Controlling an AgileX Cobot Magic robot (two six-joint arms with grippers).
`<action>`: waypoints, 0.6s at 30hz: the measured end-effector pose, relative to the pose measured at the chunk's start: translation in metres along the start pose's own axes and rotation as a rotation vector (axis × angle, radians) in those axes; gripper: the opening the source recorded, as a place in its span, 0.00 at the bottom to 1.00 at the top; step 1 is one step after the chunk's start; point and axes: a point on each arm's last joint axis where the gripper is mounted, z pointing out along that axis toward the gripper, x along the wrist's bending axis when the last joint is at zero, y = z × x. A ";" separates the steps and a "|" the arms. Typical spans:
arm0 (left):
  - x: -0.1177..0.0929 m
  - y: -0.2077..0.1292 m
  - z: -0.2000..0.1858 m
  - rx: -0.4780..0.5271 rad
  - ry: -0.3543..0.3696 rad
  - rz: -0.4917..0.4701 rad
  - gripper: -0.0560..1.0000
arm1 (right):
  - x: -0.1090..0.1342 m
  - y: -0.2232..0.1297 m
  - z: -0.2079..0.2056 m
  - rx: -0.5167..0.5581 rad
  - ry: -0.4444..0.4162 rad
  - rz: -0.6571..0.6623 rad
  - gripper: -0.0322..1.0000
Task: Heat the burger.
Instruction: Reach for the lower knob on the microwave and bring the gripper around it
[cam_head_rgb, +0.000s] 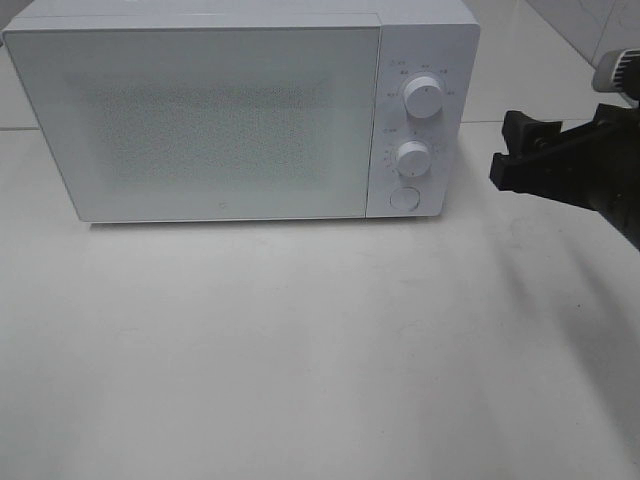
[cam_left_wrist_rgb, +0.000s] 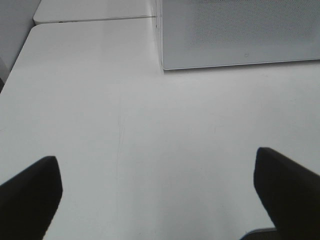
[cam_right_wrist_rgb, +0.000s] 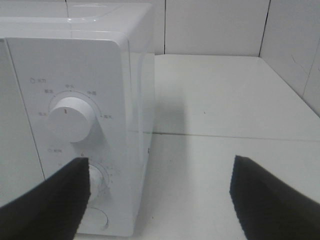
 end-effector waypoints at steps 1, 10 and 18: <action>0.000 0.000 0.000 0.000 0.000 0.000 0.97 | 0.000 0.000 0.000 0.000 0.000 0.000 0.77; 0.000 0.000 0.000 0.000 0.000 0.000 0.97 | 0.028 -0.018 -0.002 -0.001 -0.009 -0.012 0.77; 0.000 0.000 0.000 0.000 0.000 0.000 0.97 | 0.047 -0.030 0.002 0.051 -0.003 -0.014 0.77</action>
